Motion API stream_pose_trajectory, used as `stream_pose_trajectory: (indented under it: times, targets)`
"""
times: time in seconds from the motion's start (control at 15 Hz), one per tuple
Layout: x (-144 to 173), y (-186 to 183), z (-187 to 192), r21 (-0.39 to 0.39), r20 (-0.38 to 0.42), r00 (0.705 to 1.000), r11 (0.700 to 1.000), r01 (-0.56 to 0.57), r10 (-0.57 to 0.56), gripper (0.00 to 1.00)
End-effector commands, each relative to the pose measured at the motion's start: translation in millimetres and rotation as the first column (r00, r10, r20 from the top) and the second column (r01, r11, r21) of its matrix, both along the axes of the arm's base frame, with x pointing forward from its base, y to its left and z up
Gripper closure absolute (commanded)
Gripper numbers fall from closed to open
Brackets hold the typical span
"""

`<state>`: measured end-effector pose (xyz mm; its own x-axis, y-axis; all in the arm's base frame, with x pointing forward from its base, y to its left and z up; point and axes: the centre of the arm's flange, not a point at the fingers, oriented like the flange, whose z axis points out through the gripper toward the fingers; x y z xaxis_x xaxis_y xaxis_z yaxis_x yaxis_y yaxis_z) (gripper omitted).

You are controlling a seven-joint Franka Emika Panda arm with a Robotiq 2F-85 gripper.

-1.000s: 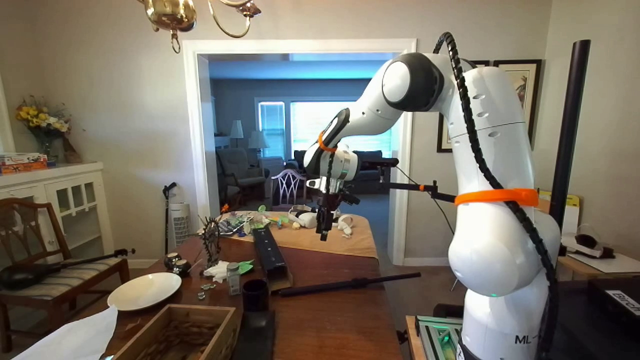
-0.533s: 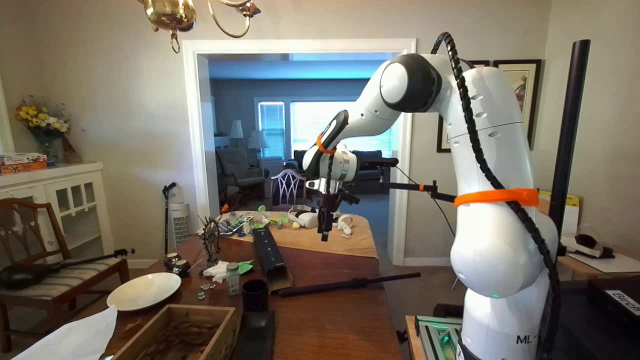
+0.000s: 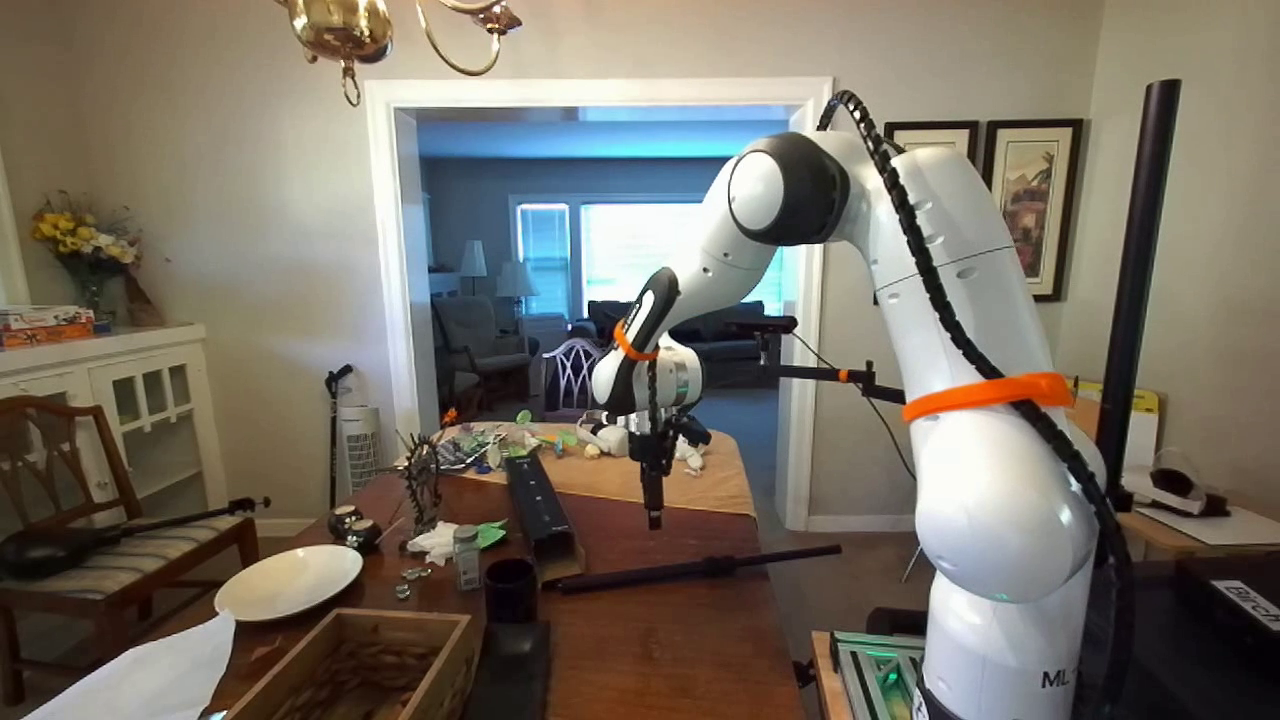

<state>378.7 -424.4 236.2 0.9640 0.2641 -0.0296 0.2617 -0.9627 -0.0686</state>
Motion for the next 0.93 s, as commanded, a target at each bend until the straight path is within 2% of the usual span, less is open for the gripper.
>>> stream_pose_trajectory:
  times: [0.0,0.33,0.87]
  targets:
    - [-10.6,0.1,-17.7,0.007,-0.005,0.999,0.999,-0.044,0.044,0.0]
    - [-21.4,-4.6,-27.9,-0.009,-0.006,0.991,0.991,-0.137,0.137,0.0]
    - [-17.9,6.3,-60.9,-0.096,0.027,0.991,0.987,-0.129,0.132,0.0]
